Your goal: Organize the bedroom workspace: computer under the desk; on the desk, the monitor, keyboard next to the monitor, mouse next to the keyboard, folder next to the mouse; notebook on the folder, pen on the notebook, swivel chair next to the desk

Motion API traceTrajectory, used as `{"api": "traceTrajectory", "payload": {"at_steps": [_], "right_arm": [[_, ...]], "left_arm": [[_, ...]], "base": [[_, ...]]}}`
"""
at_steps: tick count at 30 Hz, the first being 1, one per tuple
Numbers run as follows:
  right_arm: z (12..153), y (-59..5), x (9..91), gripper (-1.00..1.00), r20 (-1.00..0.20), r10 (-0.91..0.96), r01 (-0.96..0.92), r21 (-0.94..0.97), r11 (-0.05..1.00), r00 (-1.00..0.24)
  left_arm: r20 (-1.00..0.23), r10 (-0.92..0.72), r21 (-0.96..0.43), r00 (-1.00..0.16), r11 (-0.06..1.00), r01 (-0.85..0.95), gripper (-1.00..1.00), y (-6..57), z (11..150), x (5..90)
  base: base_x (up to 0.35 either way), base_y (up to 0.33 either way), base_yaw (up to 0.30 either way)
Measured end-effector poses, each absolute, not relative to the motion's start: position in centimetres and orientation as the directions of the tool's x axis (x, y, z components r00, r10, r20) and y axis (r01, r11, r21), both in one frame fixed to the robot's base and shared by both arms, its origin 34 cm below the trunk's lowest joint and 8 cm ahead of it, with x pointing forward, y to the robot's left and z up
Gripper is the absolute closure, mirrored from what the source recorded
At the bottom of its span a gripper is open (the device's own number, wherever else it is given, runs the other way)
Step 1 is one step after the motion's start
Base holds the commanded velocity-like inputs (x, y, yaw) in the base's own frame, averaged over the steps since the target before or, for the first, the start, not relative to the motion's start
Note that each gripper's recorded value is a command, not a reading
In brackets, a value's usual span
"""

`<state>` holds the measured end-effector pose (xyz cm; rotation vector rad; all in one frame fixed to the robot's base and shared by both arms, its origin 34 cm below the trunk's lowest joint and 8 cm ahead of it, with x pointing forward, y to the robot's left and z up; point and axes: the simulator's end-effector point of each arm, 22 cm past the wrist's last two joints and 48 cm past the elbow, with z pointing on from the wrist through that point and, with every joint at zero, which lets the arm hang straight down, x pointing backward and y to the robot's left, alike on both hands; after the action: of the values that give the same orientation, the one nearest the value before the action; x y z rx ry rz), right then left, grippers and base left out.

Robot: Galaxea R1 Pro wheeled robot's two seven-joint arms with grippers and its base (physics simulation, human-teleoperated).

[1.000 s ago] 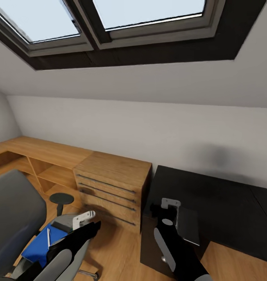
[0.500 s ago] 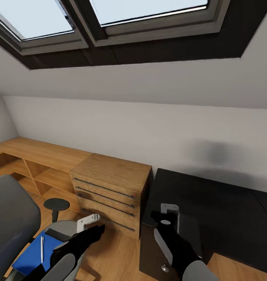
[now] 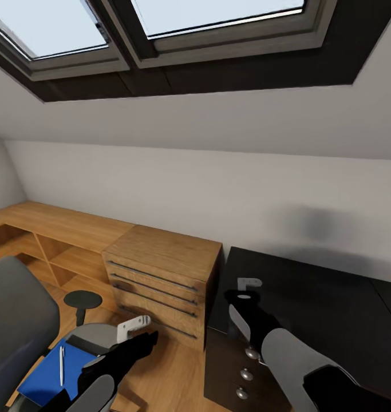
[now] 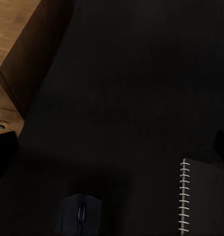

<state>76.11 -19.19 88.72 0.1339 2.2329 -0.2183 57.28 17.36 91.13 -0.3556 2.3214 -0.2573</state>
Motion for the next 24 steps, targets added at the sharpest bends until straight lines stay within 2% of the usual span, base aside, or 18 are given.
{"api": "traceTrajectory", "payload": {"at_steps": [24], "right_arm": [[87.82, -18.98, 75.37, -1.00, -0.746, 0.064, 0.187, -0.081, 0.979, -0.663]], "left_arm": [[-0.668, -0.333, -0.294, -0.665, 0.940, -0.175, -1.00, 17.42, 91.58, 57.45]], "base": [[0.000, 0.000, 0.011]]}}
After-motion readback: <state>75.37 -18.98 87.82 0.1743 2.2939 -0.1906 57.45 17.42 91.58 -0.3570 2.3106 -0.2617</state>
